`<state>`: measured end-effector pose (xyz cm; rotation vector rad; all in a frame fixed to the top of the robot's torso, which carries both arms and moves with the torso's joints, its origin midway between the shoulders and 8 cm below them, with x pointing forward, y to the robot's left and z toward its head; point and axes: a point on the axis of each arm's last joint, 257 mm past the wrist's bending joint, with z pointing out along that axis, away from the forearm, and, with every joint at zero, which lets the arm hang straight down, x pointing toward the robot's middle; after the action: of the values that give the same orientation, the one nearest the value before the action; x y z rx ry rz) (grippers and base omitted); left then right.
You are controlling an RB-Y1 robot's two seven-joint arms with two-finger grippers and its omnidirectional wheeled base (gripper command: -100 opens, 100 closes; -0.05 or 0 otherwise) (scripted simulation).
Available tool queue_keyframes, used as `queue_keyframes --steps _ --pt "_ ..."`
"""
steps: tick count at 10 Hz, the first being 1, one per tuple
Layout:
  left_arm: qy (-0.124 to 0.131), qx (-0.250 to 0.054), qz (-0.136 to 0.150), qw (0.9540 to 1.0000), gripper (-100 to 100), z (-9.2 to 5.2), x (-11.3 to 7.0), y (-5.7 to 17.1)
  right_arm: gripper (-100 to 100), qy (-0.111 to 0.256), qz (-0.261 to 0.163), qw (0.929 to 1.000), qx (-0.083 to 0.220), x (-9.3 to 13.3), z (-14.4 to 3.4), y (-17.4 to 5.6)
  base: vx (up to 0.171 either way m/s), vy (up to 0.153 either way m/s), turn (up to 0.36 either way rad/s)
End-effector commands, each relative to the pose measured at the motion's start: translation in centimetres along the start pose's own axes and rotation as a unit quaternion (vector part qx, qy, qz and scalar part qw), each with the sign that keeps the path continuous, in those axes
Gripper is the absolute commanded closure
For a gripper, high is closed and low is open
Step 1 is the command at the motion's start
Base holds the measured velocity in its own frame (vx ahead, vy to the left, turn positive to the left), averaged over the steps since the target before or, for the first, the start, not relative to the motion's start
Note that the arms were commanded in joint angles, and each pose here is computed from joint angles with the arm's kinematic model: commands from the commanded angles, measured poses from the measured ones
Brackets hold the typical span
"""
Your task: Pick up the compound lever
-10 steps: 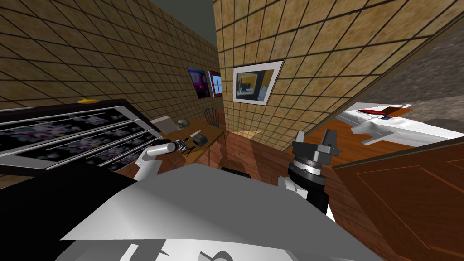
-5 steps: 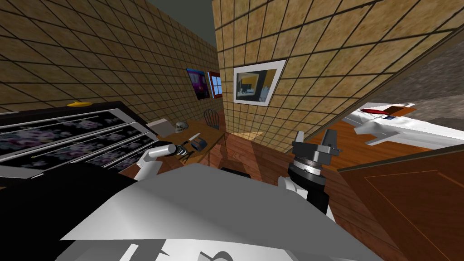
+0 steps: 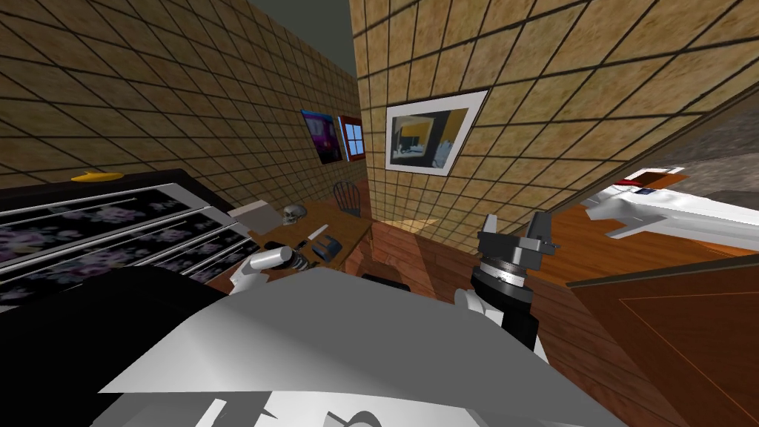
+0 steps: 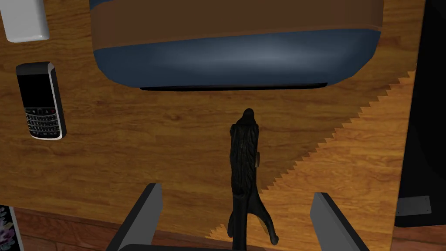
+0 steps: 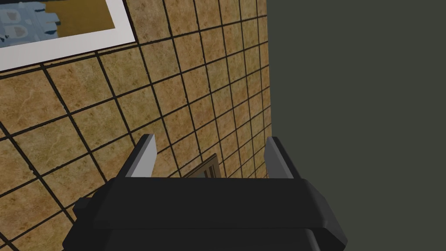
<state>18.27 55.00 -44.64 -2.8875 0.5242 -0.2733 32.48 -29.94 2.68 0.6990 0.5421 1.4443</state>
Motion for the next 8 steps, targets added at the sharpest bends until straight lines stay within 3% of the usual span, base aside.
queue_keyframes --steps 1,2,3,4,5,6,8 --pt "-0.021 -0.033 -0.007 0.9992 -100 1.5 -2.1 2.8 0 0.000 0.000 1.0000 0.000 0.0 0.0 0.0 0.048 0.117 -0.020" --pt "-0.021 -0.033 -0.007 0.9992 -100 1.5 -2.1 2.8 0 0.000 0.000 1.0000 0.000 0.0 0.0 0.0 0.038 0.087 -0.011" --pt "-0.036 -0.056 -0.011 0.9977 -100 2.4 -3.5 5.2 0 0.000 0.000 1.0000 0.000 0.0 0.0 0.0 0.067 0.102 -0.022" --pt "-0.028 -0.044 -0.009 0.9986 -100 2.0 -2.5 4.0 0 0.000 0.000 1.0000 0.000 0.0 0.0 0.0 0.036 0.053 -0.012" --pt "-0.030 -0.046 -0.009 0.9984 0 2.1 -2.6 4.2 0 0.000 0.000 1.0000 0.000 0.0 0.0 0.0 0.005 0.010 -0.001" --pt "-0.029 -0.045 -0.009 0.9985 -100 2.9 -2.6 4.6 0 0.000 0.000 1.0000 0.000 0.0 0.0 0.0 0.009 0.014 0.015" --pt "-0.028 -0.045 -0.008 0.9986 -100 3.7 -2.6 5.0 0 0.000 0.000 1.0000 0.000 0.0 0.0 0.0 0.012 0.016 0.011"
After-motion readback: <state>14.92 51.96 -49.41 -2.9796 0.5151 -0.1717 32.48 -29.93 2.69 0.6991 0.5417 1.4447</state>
